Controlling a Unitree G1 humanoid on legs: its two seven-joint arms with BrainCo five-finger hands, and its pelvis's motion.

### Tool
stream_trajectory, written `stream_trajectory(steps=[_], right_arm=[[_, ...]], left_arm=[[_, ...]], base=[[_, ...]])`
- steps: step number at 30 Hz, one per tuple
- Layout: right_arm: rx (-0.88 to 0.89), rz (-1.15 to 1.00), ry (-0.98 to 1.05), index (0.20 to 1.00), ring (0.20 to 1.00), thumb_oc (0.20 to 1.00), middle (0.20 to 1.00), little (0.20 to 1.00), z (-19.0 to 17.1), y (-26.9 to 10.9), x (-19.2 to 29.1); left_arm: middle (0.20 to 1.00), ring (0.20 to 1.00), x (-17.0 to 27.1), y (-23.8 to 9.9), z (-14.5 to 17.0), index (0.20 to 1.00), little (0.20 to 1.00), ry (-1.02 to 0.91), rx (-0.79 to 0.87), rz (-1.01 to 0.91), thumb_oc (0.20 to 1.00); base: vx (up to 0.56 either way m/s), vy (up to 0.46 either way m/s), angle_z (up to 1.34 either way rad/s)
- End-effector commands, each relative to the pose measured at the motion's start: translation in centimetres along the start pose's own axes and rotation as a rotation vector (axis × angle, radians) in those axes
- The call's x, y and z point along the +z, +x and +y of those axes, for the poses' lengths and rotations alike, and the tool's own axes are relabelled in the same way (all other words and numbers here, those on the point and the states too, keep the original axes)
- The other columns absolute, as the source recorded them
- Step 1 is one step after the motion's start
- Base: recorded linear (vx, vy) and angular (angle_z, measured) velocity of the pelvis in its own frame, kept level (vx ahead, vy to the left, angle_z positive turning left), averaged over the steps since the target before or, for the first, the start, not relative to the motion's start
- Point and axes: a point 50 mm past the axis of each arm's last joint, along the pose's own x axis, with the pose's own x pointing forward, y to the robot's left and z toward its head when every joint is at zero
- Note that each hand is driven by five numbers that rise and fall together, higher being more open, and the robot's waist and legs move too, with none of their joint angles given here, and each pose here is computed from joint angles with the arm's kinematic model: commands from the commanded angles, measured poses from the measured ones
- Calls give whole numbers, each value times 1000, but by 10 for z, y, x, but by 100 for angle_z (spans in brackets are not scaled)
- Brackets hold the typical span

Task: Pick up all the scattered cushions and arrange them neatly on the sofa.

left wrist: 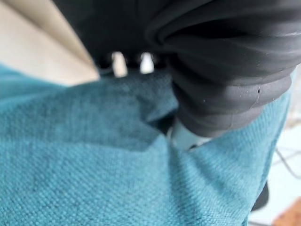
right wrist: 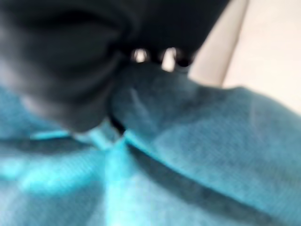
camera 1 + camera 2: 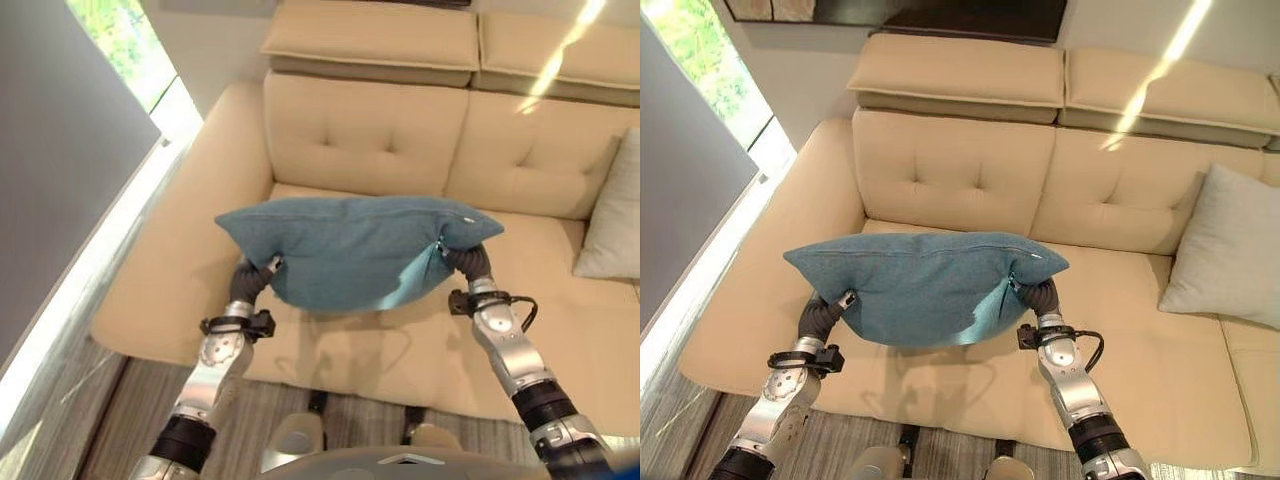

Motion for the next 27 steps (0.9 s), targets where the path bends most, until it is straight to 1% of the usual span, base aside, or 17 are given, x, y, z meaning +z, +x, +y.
stream_trajectory(steps=[1, 7, 9, 10, 12, 13, 15, 19, 23, 24, 27], right_arm=[[-18, -211, 11, 200, 200, 200, 200, 200, -7, 9, 41], [1, -303, -7, 200, 200, 200, 200, 200, 1, 23, 68], [6, -374, -16, 200, 200, 200, 200, 200, 8, 33, 90], [6, -375, -16, 200, 200, 200, 200, 200, 8, 34, 91], [6, -422, -20, 200, 200, 200, 200, 200, 13, 42, 108], [10, -472, -11, 200, 200, 200, 200, 200, 22, 50, 127], [9, -513, -9, 200, 200, 200, 200, 200, 27, 56, 144], [-92, -692, -38, 200, 200, 200, 200, 200, 21, 84, 225], [-132, -710, -56, 200, 200, 200, 200, 200, 16, 89, 240], [-149, -718, -71, 200, 200, 200, 200, 200, 15, 93, 247], [-161, -701, -62, 200, 200, 200, 200, 200, 17, 95, 245]], left_arm=[[200, 200, 41, 11, -16, 200, 200, 10, -61, -230, 200], [200, 200, 55, 23, -14, 200, 200, 13, -21, -286, 200], [200, 200, 69, 36, -14, 200, 200, 11, 8, -334, 200], [200, 200, 69, 36, -14, 200, 200, 11, 9, -336, 200], [200, 200, 81, 46, -16, 200, 200, 20, 21, -372, 200], [200, 200, 98, 59, -17, 200, 200, 42, 35, -421, 200], [200, 200, 114, 70, -18, 200, 200, 51, 44, -465, 200], [200, 200, 210, 108, -16, 200, 200, 168, 90, -679, 200], [200, 200, 240, 114, -10, 200, 200, 214, 124, -729, 200], [200, 200, 254, 118, -6, 200, 200, 234, 147, -746, 200], [200, 200, 258, 119, -4, 200, 200, 218, 162, -745, 200]], base=[[45, 65, -21], [-13, 18, -30], [-32, 3, -20], [-35, 2, -12], [-46, -3, -8], [-54, -19, -10], [-42, -37, -7], [-10, -56, 4], [45, -33, 2], [67, -34, -4], [59, -20, -3]])
